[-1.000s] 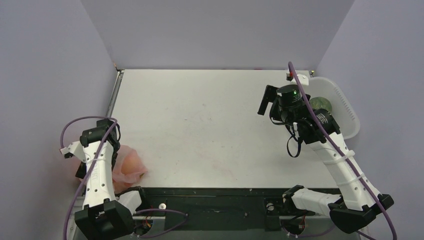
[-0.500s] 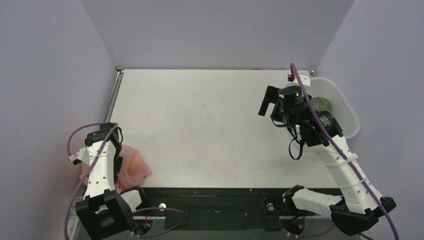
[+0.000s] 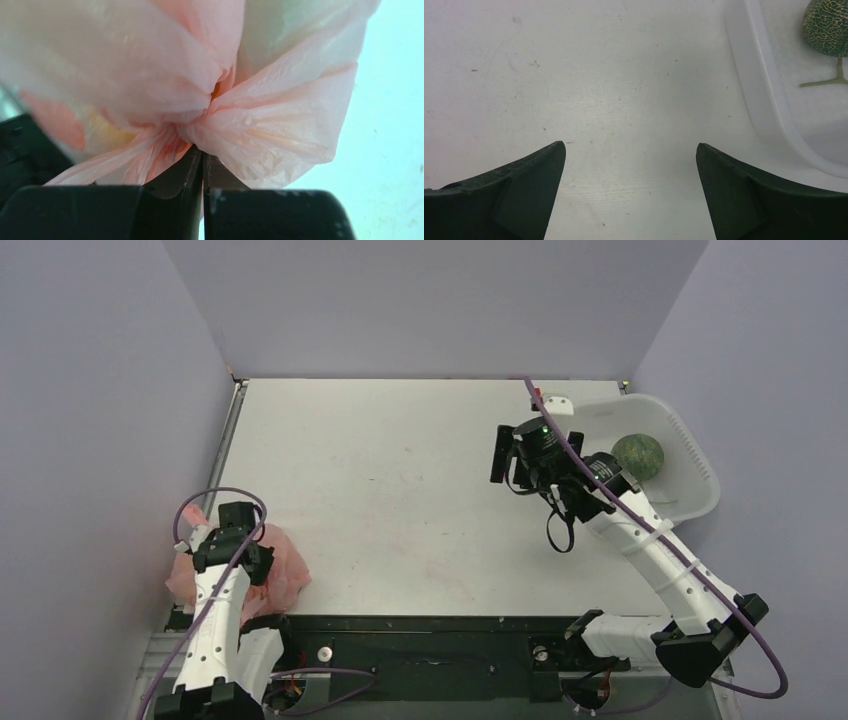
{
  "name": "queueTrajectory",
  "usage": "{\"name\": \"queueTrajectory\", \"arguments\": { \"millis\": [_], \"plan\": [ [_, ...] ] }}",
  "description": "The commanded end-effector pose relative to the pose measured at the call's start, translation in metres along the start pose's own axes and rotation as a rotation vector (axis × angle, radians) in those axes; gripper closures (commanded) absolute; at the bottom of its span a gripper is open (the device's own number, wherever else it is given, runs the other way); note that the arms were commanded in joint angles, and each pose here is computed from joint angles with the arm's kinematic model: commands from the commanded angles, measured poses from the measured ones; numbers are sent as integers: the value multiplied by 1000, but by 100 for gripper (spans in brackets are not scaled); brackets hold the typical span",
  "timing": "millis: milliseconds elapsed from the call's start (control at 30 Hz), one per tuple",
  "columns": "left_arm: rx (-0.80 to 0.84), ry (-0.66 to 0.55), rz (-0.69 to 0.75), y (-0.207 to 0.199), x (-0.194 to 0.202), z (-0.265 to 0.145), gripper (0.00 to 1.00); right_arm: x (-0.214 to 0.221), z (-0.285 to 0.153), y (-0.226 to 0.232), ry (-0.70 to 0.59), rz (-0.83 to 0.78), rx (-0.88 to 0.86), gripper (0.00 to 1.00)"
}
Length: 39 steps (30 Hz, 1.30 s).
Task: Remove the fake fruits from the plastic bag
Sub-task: Move the plastic bag to the center of the board.
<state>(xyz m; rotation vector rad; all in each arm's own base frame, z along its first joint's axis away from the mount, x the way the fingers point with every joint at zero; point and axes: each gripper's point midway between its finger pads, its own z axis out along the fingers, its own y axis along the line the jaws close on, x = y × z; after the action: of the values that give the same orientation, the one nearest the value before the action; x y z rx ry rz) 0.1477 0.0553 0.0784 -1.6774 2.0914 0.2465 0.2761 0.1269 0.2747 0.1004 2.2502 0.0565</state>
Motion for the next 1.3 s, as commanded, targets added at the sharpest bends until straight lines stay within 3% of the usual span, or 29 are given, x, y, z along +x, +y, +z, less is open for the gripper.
{"name": "queueTrajectory", "arguments": {
  "millis": [0, 100, 300, 467, 633, 800, 833, 867, 933, 1067, 1133, 1267],
  "plan": [
    [429, 76, 115, -92, 13, -7, 100, 6, 16, 19, -40, -46, 10, 0],
    [582, 144, 271, -121, 30, -17, 100, 23, 20, 42, -39, -86, -43, 0],
    [811, 223, 436, -162, 59, -52, 100, 55, 21, 71, -75, -24, -124, 0],
    [913, 332, 633, -183, 122, -90, 100, 71, 16, 84, -66, -65, -169, 0],
    [1014, 380, 737, -194, 162, -128, 100, 73, 19, 93, -47, -110, -182, 0],
    [1154, 413, 794, -197, 170, -156, 100, 71, 21, 118, -61, -169, -287, 0],
    [1156, 398, 829, -195, 167, -155, 94, 68, 21, 128, -82, -166, -333, 0],
    [1173, 394, 847, -196, 165, -161, 72, 67, 22, 133, -92, -160, -351, 0],
    [1178, 393, 909, -191, 162, -167, 59, 60, 23, 150, -129, -122, -417, 0],
    [1080, 421, 952, -169, 152, -161, 56, 71, 20, 180, -83, -79, -537, 1],
    [1017, 444, 948, -156, 149, -157, 53, 84, 25, 185, -25, -71, -509, 2],
    [1042, 362, 937, -151, 138, -154, 53, 104, 28, 200, 8, -55, -492, 4]
  ]
}}
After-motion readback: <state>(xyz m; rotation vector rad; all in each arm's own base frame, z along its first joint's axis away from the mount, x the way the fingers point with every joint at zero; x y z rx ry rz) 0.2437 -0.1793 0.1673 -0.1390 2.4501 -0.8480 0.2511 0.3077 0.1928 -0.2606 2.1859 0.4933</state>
